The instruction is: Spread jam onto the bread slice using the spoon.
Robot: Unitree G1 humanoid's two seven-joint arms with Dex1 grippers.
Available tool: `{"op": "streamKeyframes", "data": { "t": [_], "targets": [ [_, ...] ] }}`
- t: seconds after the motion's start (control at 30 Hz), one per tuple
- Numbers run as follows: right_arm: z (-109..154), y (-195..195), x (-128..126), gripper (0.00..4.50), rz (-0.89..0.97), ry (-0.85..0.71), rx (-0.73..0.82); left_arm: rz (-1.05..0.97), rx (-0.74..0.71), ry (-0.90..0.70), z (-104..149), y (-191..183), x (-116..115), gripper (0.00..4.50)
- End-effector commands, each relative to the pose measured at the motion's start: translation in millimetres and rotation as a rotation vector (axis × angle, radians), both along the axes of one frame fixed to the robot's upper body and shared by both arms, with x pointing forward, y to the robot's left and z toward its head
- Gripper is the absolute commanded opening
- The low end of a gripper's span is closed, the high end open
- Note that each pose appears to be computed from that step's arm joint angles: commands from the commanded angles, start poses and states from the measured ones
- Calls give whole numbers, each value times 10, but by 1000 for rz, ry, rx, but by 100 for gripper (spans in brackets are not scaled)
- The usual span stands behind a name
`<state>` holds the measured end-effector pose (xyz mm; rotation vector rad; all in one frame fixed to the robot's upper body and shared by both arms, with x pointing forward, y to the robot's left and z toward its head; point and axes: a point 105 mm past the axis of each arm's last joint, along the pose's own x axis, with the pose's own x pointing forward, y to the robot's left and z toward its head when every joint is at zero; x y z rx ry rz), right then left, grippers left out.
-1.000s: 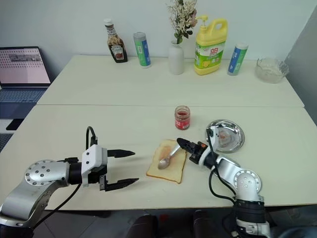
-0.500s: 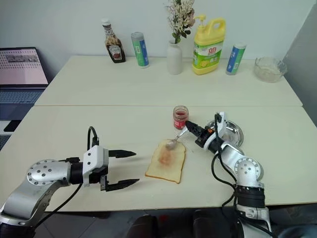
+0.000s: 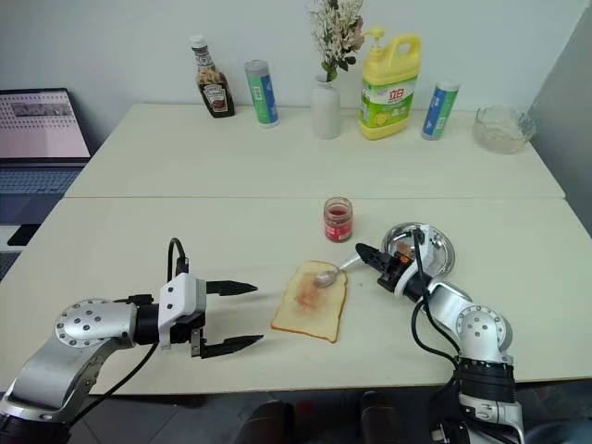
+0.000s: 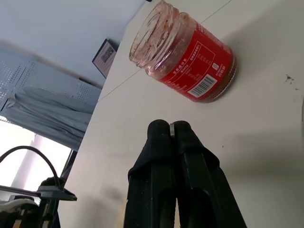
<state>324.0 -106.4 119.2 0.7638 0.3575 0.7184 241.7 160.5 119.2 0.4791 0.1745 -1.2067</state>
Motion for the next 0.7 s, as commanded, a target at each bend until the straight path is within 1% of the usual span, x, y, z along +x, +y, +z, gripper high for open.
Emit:
{"op": "streamKeyframes", "data": {
  "t": [0.03,0.17,0.27,0.43,0.53,0.6,0.7],
  "targets": [
    [168,52,-97,2,56,-67,3,-22,-3,-23,39,-23,0,450],
    [242,115,-252,2,155,-129,-42,-27,-2,-22,39,-24,-6,450],
    [321,103,-268,2,158,-156,-25,-28,-4,-22,42,-25,-10,450],
    [468,13,-216,2,99,-204,2,-24,-30,-24,111,-52,3,450],
    [583,-124,-178,2,31,-240,9,-23,-73,-47,258,-115,40,450],
    [717,-347,-143,2,-66,-284,8,-26,-131,-81,464,-219,95,450],
    [823,-585,-130,2,-168,-311,-5,-44,-187,-91,645,-349,134,450]
  ]
}}
